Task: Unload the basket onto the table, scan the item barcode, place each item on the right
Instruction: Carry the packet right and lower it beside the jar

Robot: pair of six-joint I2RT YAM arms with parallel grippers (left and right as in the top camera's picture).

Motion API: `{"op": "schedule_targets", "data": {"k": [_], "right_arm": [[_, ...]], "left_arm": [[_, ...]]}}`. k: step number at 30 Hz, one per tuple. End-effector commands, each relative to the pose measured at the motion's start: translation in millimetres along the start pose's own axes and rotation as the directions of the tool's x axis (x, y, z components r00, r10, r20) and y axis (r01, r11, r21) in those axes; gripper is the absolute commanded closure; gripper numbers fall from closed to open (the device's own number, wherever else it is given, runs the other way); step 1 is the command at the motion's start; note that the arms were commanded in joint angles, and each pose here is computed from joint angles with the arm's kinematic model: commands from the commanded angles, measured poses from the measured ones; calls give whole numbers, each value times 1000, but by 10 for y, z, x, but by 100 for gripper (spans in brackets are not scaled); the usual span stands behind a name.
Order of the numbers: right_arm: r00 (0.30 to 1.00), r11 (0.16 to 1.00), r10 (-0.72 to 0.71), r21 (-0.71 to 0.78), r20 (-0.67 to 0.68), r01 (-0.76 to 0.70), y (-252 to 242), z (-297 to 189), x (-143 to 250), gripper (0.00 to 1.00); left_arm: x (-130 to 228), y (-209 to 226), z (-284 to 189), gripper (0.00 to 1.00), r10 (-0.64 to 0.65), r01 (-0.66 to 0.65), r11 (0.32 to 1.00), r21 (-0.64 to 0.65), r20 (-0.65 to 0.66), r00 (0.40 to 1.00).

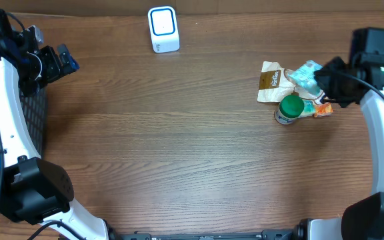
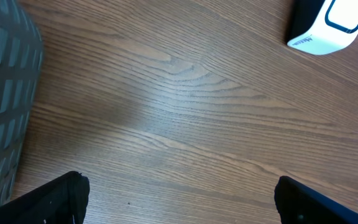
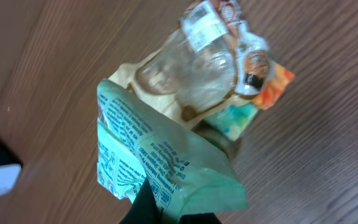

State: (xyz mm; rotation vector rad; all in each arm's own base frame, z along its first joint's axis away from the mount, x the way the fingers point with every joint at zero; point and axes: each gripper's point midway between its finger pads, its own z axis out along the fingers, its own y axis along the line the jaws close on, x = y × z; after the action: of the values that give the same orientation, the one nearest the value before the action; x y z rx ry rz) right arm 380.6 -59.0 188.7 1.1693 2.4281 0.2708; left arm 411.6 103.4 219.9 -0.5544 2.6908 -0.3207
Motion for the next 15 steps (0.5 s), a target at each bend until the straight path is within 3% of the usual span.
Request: {"op": "schedule_targets", "data": {"k": [1,11,13,15], "right_arm": [[997,996,67,-51,-38,-69,-111,91,-34,96],[987,987,156,-29,-38,-157,-536,531,7,96],[987,987,155,-34,-33,-156,-559,593,26,90],[987,987,154,-41,-42,-156,-560,627,61,78]], "left_arm": [[8,14,47,1,1,-1,1000,0,-11,1000],[6,18,46,0,0,0,1000,-1,-11,1000],[6,18,46,1,0,0,1000,-1,-11,1000],[7,19,46,1,0,0,1000,-1,-11,1000]]}}
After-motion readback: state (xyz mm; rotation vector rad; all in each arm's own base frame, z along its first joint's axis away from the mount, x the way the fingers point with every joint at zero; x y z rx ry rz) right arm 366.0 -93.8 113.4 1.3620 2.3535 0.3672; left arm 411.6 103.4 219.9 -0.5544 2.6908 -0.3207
